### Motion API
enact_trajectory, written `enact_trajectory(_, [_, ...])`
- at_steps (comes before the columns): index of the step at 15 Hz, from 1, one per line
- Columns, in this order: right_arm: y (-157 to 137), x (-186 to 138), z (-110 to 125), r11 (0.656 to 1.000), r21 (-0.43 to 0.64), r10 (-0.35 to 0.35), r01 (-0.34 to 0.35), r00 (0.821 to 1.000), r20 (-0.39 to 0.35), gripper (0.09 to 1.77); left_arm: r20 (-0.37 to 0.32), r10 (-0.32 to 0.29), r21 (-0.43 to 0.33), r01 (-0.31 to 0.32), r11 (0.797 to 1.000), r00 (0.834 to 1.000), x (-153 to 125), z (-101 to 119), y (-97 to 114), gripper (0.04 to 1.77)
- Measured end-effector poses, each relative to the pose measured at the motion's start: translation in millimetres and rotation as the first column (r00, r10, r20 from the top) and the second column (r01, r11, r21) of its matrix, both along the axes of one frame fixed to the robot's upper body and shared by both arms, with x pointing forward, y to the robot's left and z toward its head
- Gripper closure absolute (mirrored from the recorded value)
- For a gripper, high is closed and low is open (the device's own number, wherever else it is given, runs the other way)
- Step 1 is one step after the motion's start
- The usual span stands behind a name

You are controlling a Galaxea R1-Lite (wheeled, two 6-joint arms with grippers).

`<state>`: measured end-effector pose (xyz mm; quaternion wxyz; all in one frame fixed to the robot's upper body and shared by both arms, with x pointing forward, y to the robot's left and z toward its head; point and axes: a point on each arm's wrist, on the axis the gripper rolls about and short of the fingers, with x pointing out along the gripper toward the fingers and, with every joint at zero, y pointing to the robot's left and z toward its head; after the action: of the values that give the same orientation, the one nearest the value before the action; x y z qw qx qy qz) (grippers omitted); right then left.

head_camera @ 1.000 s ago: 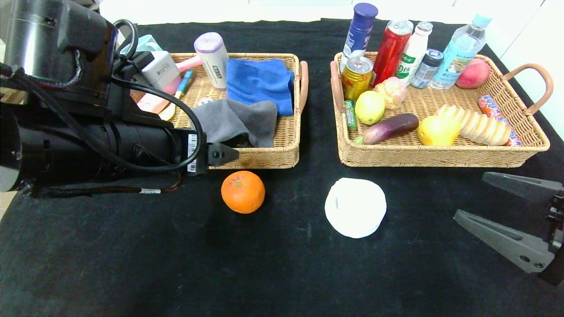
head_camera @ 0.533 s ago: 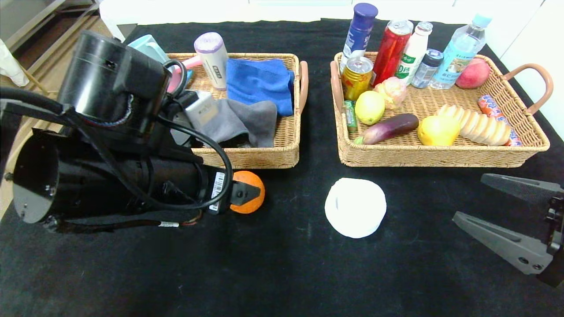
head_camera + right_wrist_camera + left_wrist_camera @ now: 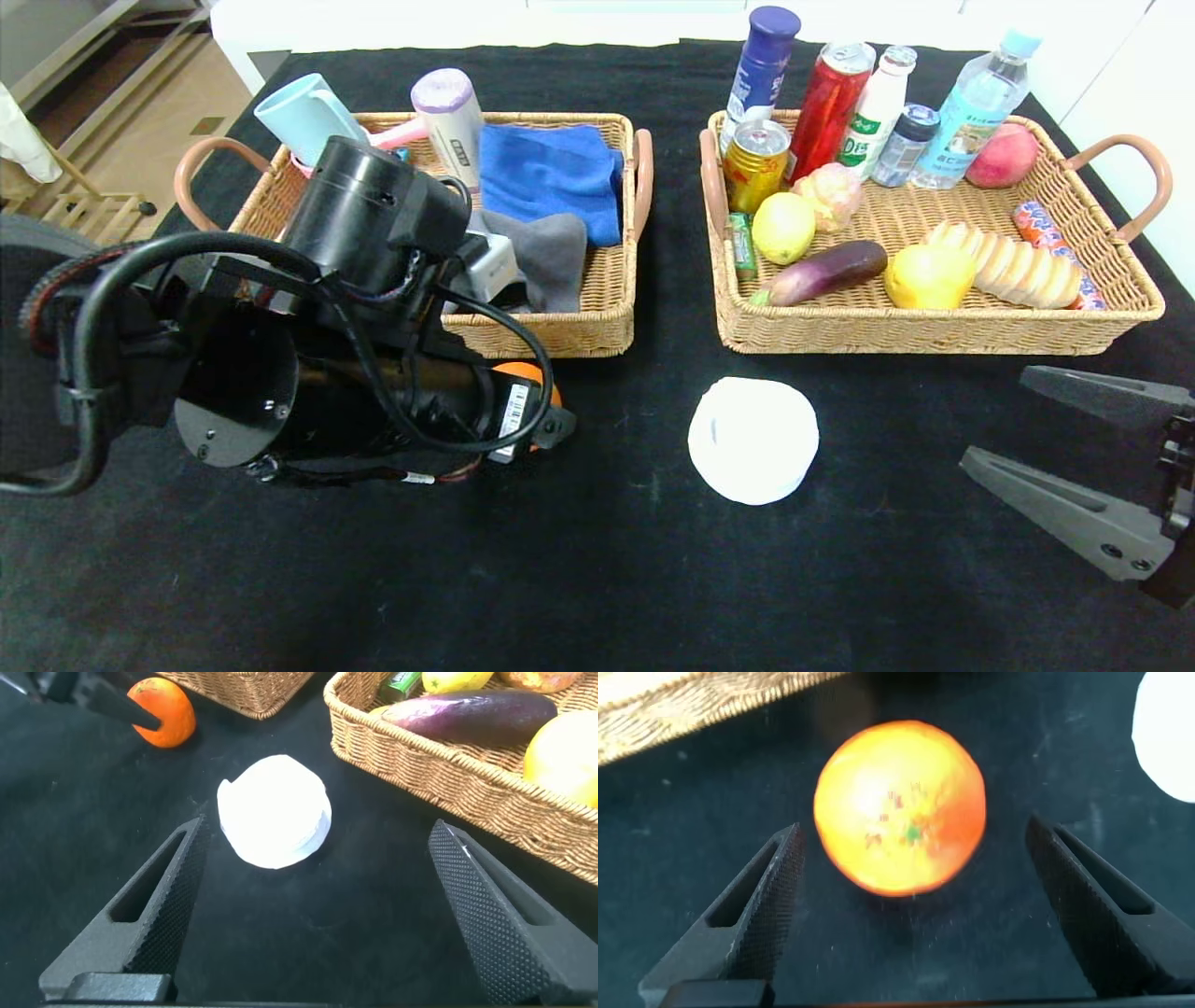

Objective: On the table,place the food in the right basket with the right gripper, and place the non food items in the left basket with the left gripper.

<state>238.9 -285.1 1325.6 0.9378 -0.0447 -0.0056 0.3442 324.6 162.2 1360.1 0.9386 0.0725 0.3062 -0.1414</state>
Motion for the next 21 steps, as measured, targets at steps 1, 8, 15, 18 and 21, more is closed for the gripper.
enact_trajectory(1, [0, 0, 0, 1.0, 0.0, 0.0, 0.0, 1.0, 0.0, 0.15, 0.001, 0.011, 0.009, -0.011, 1.0, 1.0, 4, -2, -2, 0.1])
enact_trajectory(8, [0, 0, 0, 1.0, 0.0, 0.0, 0.0, 1.0, 0.001, 0.15, -0.011, 0.039, 0.032, -0.038, 0.999, 0.999, 23, -11, -11, 0.1])
enact_trajectory(15, [-1, -1, 2, 1.0, 0.003, -0.002, 0.002, 1.0, 0.011, 0.15, -0.019, 0.058, 0.039, -0.057, 0.998, 0.998, 32, -17, -11, 0.26])
enact_trajectory(18, [-1, 0, 2, 1.0, 0.002, -0.005, 0.005, 1.0, 0.008, 0.15, -0.021, 0.057, 0.04, -0.056, 0.998, 0.998, 33, -18, -12, 0.58])
enact_trajectory(21, [-1, 0, 1, 1.0, 0.002, -0.006, 0.006, 1.0, 0.007, 0.15, -0.022, 0.057, 0.04, -0.056, 0.998, 0.998, 33, -18, -12, 0.6])
